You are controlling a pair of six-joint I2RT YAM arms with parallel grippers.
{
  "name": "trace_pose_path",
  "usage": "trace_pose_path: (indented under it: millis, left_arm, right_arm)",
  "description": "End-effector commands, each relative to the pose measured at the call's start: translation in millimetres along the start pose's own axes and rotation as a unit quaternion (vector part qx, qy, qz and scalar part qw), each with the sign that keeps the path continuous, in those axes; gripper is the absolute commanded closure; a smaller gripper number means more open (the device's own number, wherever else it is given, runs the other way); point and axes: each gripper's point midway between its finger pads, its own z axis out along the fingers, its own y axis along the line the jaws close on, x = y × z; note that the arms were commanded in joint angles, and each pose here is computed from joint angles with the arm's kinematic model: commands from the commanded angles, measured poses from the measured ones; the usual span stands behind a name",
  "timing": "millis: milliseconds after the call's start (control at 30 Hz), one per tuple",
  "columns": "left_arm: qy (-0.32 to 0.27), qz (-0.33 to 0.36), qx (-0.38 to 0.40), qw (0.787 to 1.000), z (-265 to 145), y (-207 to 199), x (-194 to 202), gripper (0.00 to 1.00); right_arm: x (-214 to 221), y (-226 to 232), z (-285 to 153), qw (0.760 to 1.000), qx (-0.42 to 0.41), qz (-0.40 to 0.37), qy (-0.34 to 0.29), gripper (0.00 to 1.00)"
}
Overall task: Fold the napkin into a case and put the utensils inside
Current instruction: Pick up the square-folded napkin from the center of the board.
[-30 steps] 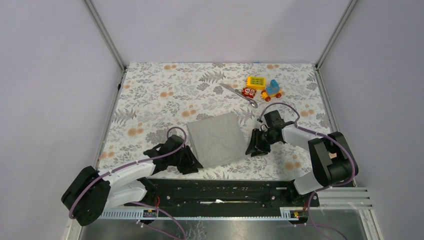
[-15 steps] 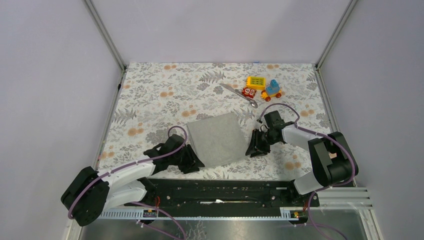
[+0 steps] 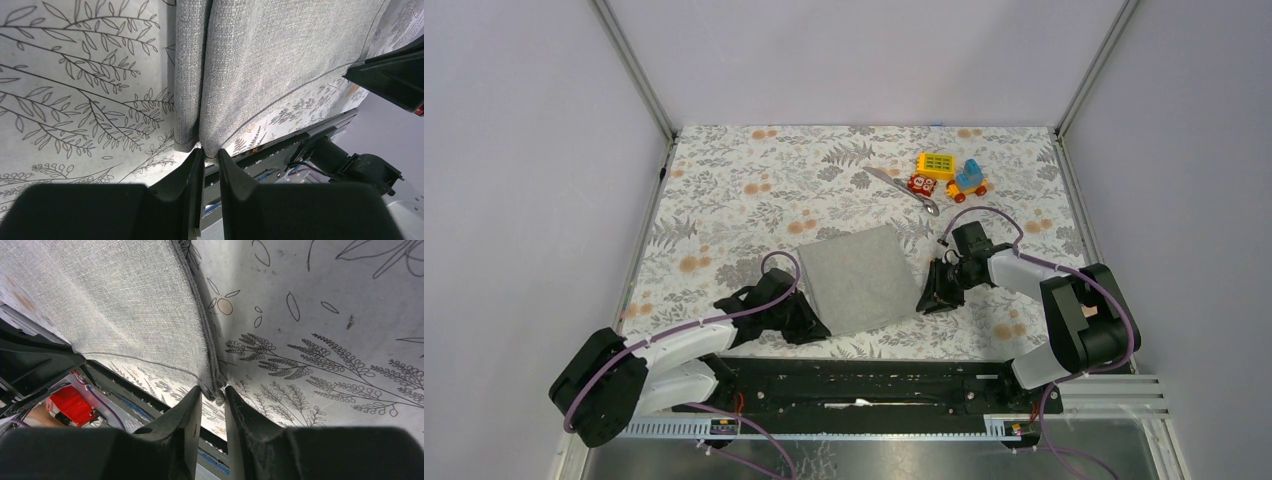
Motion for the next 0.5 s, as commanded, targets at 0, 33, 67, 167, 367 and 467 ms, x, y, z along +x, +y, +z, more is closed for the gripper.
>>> trace_pose_path:
  millis: [0,33,67,167,367,467]
  left_arm:
    - [-0.018,0.014,0.032,0.999,-4.3,-22.3,-8.2,0.80]
    - [-0.019,0.015,0.032,0.999,-5.0,-22.4,-8.4,0.82]
    - [-0.020,0.016,0.032,0.999,-5.8,-22.6,-8.4,0.84]
    - [-0.030,0.025,0.026,0.999,-11.7,-24.5,-11.6,0.88]
    - [-0.068,0.055,0.017,0.996,-32.5,-37.7,-24.9,0.91]
    - [-0.076,0.061,0.013,0.995,-36.1,-41.2,-29.3,0.92]
  right_arm:
    - [-2.0,7.6,-8.8,1.000,-0.008,-0.014,-0.006,0.72]
    - [-2.1,8.8,-9.9,1.000,-0.009,-0.015,-0.007,0.74]
    - [-1.9,9.6,-10.7,1.000,-0.009,-0.017,-0.007,0.77]
    - [-1.7,12.6,-13.7,1.000,-0.014,-0.018,-0.008,0.87]
    - [-3.4,19.5,-18.9,0.999,-0.023,-0.027,-0.011,1.00]
    - [-11.2,26.4,-21.6,0.999,-0.029,-0.033,-0.019,1.00]
